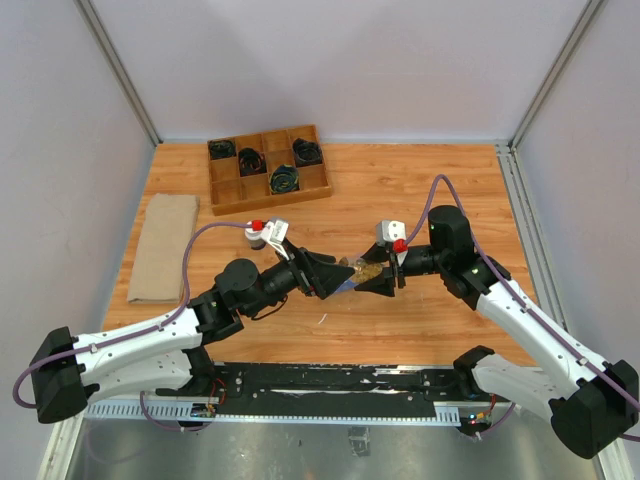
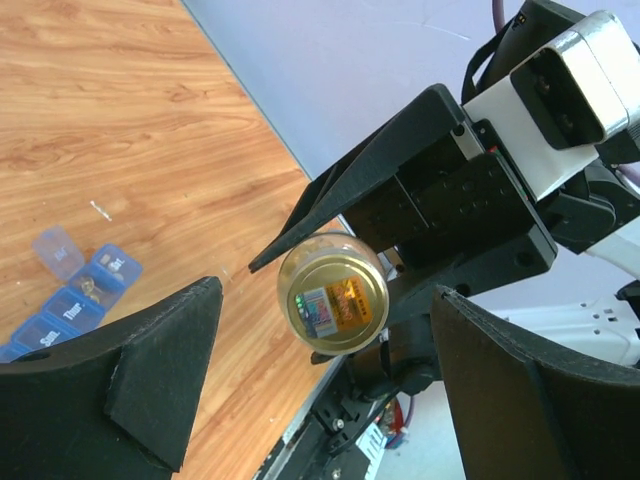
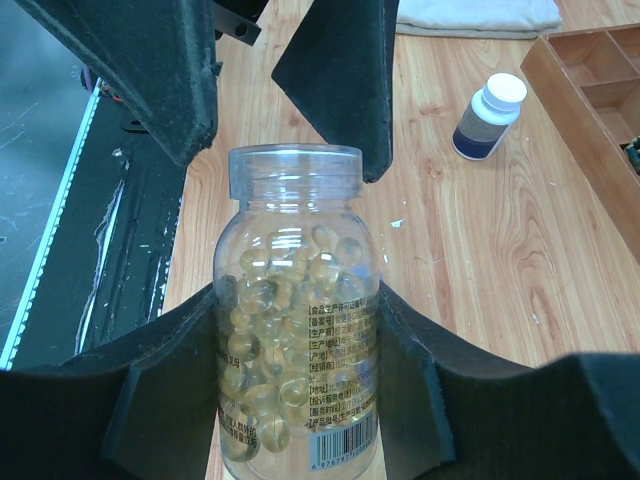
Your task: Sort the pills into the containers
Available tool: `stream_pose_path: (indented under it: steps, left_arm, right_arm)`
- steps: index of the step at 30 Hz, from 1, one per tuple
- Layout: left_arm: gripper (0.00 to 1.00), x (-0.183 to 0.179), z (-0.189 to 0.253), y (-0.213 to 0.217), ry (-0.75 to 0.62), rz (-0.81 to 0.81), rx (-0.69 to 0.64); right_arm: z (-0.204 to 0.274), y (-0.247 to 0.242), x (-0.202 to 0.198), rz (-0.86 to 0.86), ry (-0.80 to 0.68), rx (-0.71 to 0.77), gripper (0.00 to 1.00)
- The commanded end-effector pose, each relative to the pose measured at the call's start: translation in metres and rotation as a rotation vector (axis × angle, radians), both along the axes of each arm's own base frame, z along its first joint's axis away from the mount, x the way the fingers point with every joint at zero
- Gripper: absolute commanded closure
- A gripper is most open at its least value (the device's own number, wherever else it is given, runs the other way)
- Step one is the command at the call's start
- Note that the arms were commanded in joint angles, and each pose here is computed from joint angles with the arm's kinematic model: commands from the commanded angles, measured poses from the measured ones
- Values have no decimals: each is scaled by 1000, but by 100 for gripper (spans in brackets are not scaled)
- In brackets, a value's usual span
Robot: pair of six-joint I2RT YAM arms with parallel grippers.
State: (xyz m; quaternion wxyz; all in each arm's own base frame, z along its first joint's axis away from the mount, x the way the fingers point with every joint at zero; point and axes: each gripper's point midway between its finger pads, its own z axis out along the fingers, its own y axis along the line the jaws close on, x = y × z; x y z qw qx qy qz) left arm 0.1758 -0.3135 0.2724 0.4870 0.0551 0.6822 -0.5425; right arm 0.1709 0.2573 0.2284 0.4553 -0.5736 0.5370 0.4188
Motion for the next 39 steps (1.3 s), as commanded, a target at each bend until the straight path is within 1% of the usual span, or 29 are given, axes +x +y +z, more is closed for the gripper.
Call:
stream_pose_path:
  steps: [1,8,10,12,13,17,20,22,23,24,25,26,27,28,29,32,35,37,39]
  left_arm:
    - [13,3,25,-8,-13,3,-47]
    - [25,3,23,-17,-6,-18,-25]
    - [28,4,20,-18,4,-12,-4]
    - [34,5,17,-19,5,-8,19]
    - [35,5,16,-19,6,-6,26]
    - [47,5,13,-20,9,-8,49]
    - [67,4,10,-21,10,-14,62]
    - [80,4,9,-22,7,-14,73]
    - [87,5,9,-21,5,-8,78]
    - [92,6,7,-19,5,1,85]
    - [97,8,5,-17,6,15,91]
    - [99,10,3,-14,8,33,98]
    - [100,12,1,-11,7,48,105]
    - [100,14,-2,-8,3,66,117]
    - [100,17,-5,-3,0,92,134]
    - [100,30,-20,13,-8,181,213]
    - [100,46,-43,39,16,282,308]
    - [100,59,-59,64,36,367,410]
    - [100,67,-83,94,81,446,559]
  right_arm:
    - [11,1,2,1,-28,23,97]
    - [12,1,3,-2,-32,23,96]
    - [12,1,3,-3,-33,23,96]
    - [12,1,3,-4,-33,22,96]
    - [12,1,4,-6,-34,22,96]
    - [11,1,4,-6,-32,20,96]
    - [11,1,4,-7,-33,20,93]
    - [11,1,4,-7,-32,20,88]
    - [11,1,4,-6,-31,21,81]
    - [11,1,3,-3,-35,22,71]
    - [11,1,3,-3,-37,22,57]
    - [11,1,3,-3,-37,22,39]
    - [11,0,2,-1,-38,23,19]
    - [10,0,2,-2,-36,22,2]
    - [11,0,3,-5,-37,22,1]
    - [11,-1,3,-4,-37,26,1]
    - [14,-4,4,-11,-42,33,1]
    - [16,-6,6,-20,-44,37,1]
    - [16,-7,7,-27,-47,42,1]
